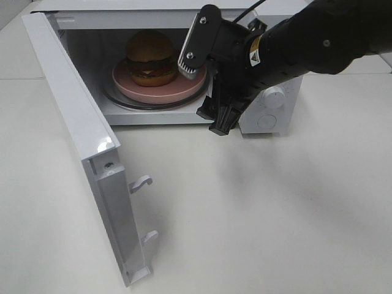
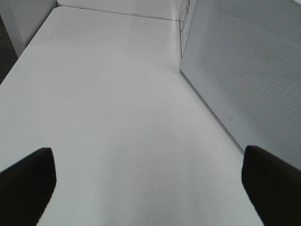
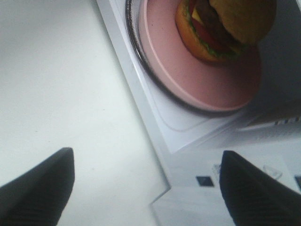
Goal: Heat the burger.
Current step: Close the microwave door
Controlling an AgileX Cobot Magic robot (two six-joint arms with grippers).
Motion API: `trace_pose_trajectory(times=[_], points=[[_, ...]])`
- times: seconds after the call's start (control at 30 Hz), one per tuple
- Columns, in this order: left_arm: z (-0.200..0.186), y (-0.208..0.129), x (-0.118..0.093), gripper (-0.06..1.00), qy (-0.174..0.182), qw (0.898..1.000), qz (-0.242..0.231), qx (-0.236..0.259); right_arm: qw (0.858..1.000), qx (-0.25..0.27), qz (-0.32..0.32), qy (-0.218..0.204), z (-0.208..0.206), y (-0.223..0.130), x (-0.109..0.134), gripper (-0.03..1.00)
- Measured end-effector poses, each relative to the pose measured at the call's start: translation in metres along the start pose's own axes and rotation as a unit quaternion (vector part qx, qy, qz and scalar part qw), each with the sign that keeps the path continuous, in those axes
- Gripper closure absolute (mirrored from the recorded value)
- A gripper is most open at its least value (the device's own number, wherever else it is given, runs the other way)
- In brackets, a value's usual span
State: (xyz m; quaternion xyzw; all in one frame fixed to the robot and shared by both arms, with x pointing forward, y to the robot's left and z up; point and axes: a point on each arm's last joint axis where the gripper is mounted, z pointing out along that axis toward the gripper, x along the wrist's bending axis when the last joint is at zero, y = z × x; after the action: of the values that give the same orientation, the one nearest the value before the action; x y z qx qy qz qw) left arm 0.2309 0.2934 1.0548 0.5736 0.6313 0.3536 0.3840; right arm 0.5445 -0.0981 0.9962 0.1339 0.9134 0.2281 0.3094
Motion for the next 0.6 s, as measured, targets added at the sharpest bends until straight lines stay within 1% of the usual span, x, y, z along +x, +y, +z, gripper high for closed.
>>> trace_pose_trajectory(times=[0.03, 0.07, 0.1, 0.13, 0.17, 0.2, 0.23, 0.27, 0.3, 0.33, 0.37, 0.4, 0.43, 0.47, 0.5, 0.53, 0.57, 0.6], points=[[0.000, 0.000, 0.000, -0.05, 0.000, 1.000, 0.000, 0.000, 1.000, 0.000, 0.000, 0.000, 0.000, 0.000, 0.000, 0.14], [0.000, 0.000, 0.000, -0.05, 0.000, 1.000, 0.000, 0.000, 0.998, 0.017, 0.057, 0.004, -0.006, -0.003, 0.000, 0.14], [0.000, 0.000, 0.000, -0.05, 0.000, 1.000, 0.000, 0.000, 0.996, 0.024, 0.086, 0.004, -0.009, -0.004, 0.000, 0.14], [0.000, 0.000, 0.000, -0.05, 0.000, 1.000, 0.000, 0.000, 0.996, 0.024, 0.086, 0.004, -0.009, -0.004, 0.000, 0.14], [0.000, 0.000, 0.000, -0.05, 0.000, 1.000, 0.000, 0.000, 0.990, 0.040, 0.136, 0.004, -0.016, -0.006, -0.001, 0.15], [0.000, 0.000, 0.000, -0.05, 0.000, 1.000, 0.000, 0.000, 0.987, 0.046, 0.153, 0.003, -0.021, -0.006, -0.002, 0.15], [0.000, 0.000, 0.000, -0.05, 0.000, 1.000, 0.000, 0.000, 0.987, 0.046, 0.153, 0.003, -0.021, -0.006, -0.002, 0.15], [0.000, 0.000, 0.000, -0.05, 0.000, 1.000, 0.000, 0.000, 0.980, 0.065, 0.187, 0.002, -0.030, -0.009, -0.003, 0.16], [0.000, 0.000, 0.000, -0.05, 0.000, 1.000, 0.000, 0.000, 0.977, 0.077, 0.197, 0.003, -0.034, -0.011, -0.003, 0.16], [0.000, 0.000, 0.000, -0.05, 0.000, 1.000, 0.000, 0.000, 0.977, 0.077, 0.197, 0.003, -0.034, -0.011, -0.003, 0.16], [0.000, 0.000, 0.000, -0.05, 0.000, 1.000, 0.000, 0.000, 0.971, 0.101, 0.218, 0.002, -0.042, -0.014, -0.003, 0.16], [0.000, 0.000, 0.000, -0.05, 0.000, 1.000, 0.000, 0.000, 0.971, 0.101, 0.218, 0.002, -0.042, -0.014, -0.003, 0.16], [0.000, 0.000, 0.000, -0.05, 0.000, 1.000, 0.000, 0.000, 0.962, 0.126, 0.241, 0.002, -0.051, -0.018, -0.002, 0.17], [0.000, 0.000, 0.000, -0.05, 0.000, 1.000, 0.000, 0.000, 0.958, 0.141, 0.252, 0.002, -0.054, -0.021, -0.001, 0.17], [0.000, 0.000, 0.000, -0.05, 0.000, 1.000, 0.000, 0.000, 0.958, 0.141, 0.252, 0.002, -0.054, -0.021, -0.001, 0.17], [0.000, 0.000, 0.000, -0.05, 0.000, 1.000, 0.000, 0.000, 0.949, 0.163, 0.271, 0.000, -0.064, -0.024, -0.001, 0.18], [0.000, 0.000, 0.000, -0.05, 0.000, 1.000, 0.000, 0.000, 0.944, 0.175, 0.278, -0.001, -0.068, -0.026, -0.001, 0.18], [0.000, 0.000, 0.000, -0.05, 0.000, 1.000, 0.000, 0.000, 0.944, 0.175, 0.278, -0.001, -0.068, -0.026, -0.001, 0.18]])
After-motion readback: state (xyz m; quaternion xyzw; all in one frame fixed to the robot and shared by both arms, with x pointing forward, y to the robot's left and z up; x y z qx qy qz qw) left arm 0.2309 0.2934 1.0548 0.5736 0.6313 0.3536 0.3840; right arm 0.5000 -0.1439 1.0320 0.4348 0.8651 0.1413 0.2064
